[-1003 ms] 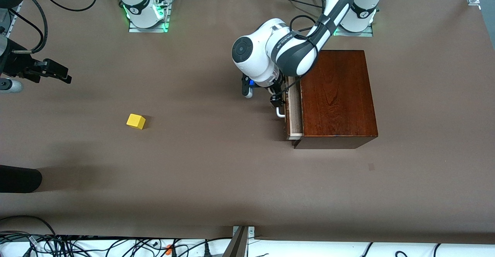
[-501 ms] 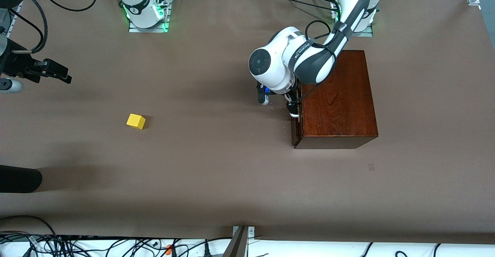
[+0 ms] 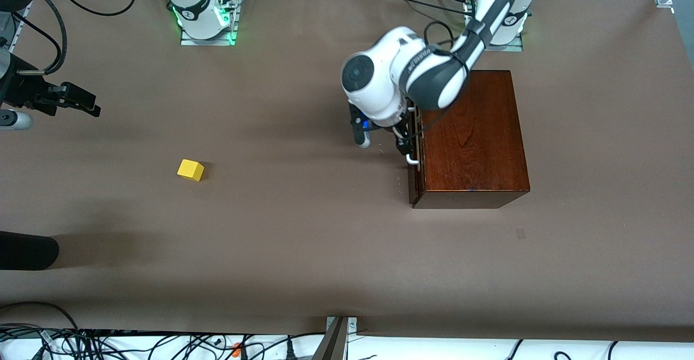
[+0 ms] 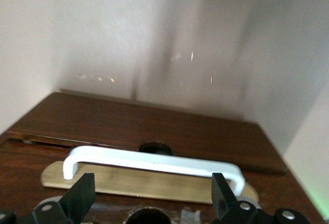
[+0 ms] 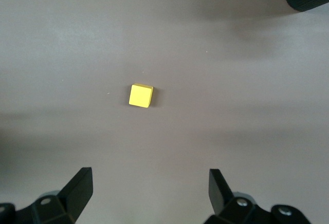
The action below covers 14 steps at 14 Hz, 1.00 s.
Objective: Open drawer, take yellow block, close drawer
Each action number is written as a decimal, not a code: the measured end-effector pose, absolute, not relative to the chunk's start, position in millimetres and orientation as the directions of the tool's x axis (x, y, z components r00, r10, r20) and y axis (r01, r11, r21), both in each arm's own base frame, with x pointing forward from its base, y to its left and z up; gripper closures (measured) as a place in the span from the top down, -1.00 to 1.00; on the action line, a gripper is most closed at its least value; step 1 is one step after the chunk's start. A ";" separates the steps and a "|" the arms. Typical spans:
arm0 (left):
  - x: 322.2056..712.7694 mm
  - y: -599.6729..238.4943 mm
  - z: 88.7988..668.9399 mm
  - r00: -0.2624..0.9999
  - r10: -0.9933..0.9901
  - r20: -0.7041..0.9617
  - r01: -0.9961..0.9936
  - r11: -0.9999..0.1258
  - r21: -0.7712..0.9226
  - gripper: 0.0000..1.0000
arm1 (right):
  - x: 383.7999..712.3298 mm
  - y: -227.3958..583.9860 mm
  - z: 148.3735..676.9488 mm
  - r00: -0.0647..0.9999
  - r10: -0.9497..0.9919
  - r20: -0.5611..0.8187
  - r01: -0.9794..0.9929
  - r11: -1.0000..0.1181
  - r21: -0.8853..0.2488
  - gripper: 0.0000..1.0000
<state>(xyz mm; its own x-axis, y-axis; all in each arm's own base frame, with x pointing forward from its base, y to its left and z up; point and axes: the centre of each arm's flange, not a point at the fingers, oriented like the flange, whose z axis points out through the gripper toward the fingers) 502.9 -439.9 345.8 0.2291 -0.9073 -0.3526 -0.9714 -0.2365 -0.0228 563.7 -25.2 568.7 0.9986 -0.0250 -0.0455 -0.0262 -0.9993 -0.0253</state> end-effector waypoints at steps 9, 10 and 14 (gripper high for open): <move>521.5 -422.4 514.3 0.722 -0.679 -0.133 -0.691 -0.717 -0.089 1.00 | 563.7 -26.0 568.5 0.999 -0.026 -0.047 -0.028 -0.999 -0.025 1.00; 531.2 -401.5 532.0 0.769 -0.626 -0.127 -0.638 -0.764 -0.098 1.00 | 563.7 -26.1 568.5 0.999 -0.027 -0.047 -0.028 -0.999 -0.025 1.00; 579.6 -287.2 581.6 0.888 -0.444 -0.120 -0.455 -0.887 -0.085 1.00 | 563.6 -26.7 568.5 0.998 -0.028 -0.048 -0.029 -0.999 -0.025 1.00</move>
<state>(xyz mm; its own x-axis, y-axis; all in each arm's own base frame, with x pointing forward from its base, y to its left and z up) 579.6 -287.2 581.6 0.8881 -0.4437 -0.1205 -0.4545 -0.8866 -0.0854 563.6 -26.7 568.5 0.9985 -0.0276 -0.0476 -0.0289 -0.9993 -0.0254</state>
